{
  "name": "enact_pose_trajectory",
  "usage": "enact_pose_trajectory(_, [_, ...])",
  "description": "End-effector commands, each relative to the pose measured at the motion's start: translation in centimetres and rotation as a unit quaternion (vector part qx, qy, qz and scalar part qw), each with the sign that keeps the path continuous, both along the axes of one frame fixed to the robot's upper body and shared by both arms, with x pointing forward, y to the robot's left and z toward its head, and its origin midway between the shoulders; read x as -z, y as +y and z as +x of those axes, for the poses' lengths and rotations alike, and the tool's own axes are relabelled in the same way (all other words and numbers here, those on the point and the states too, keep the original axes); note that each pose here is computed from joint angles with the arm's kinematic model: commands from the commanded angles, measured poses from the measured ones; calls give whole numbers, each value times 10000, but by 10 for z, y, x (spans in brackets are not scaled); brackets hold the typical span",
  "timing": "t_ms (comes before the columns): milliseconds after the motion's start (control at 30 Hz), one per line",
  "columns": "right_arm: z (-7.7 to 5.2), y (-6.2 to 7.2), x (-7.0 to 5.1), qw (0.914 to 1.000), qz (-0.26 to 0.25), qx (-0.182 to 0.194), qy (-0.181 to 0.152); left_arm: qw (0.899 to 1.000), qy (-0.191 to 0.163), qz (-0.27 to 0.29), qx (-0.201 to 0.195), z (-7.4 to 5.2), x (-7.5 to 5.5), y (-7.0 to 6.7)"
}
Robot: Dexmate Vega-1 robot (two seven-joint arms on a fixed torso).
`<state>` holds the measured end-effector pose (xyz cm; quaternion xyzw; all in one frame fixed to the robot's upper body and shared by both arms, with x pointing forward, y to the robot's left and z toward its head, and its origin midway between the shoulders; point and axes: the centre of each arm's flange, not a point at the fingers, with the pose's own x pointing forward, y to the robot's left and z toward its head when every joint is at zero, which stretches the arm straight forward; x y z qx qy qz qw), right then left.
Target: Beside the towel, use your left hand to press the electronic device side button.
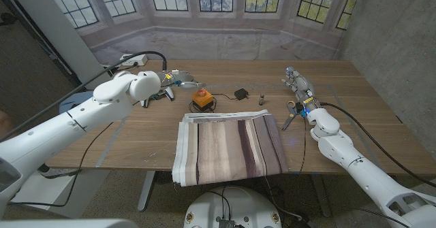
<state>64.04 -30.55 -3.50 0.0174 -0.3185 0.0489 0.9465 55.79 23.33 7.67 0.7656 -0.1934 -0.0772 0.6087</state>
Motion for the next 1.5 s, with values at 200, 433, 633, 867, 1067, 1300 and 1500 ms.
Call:
enact_pose_trajectory(200, [1,-1,3,10000,40,23,15,9998,193,-16,86,9,6,-8])
enact_pose_trajectory(433, [1,-2,4,10000,52,28,13,9997,211,-13,94,9,7,-9])
enact_pose_trajectory(633, [1,-2,5,10000,61,22,19,9996,244,8,106,10,8,-11])
enact_pose_trajectory(867, [1,-4,7,10000,63,12,34,9995,294,5,95,11,10,-12])
enact_pose_trajectory(1067, [2,-4,7,10000,58,6,43,9993,352,-15,79,12,12,-13])
enact_pose_trajectory(1300, [1,-5,8,10000,61,15,53,9992,406,-8,71,13,13,-13])
enact_pose_trajectory(1500, [1,-5,8,10000,78,12,54,9990,436,35,47,15,13,-13])
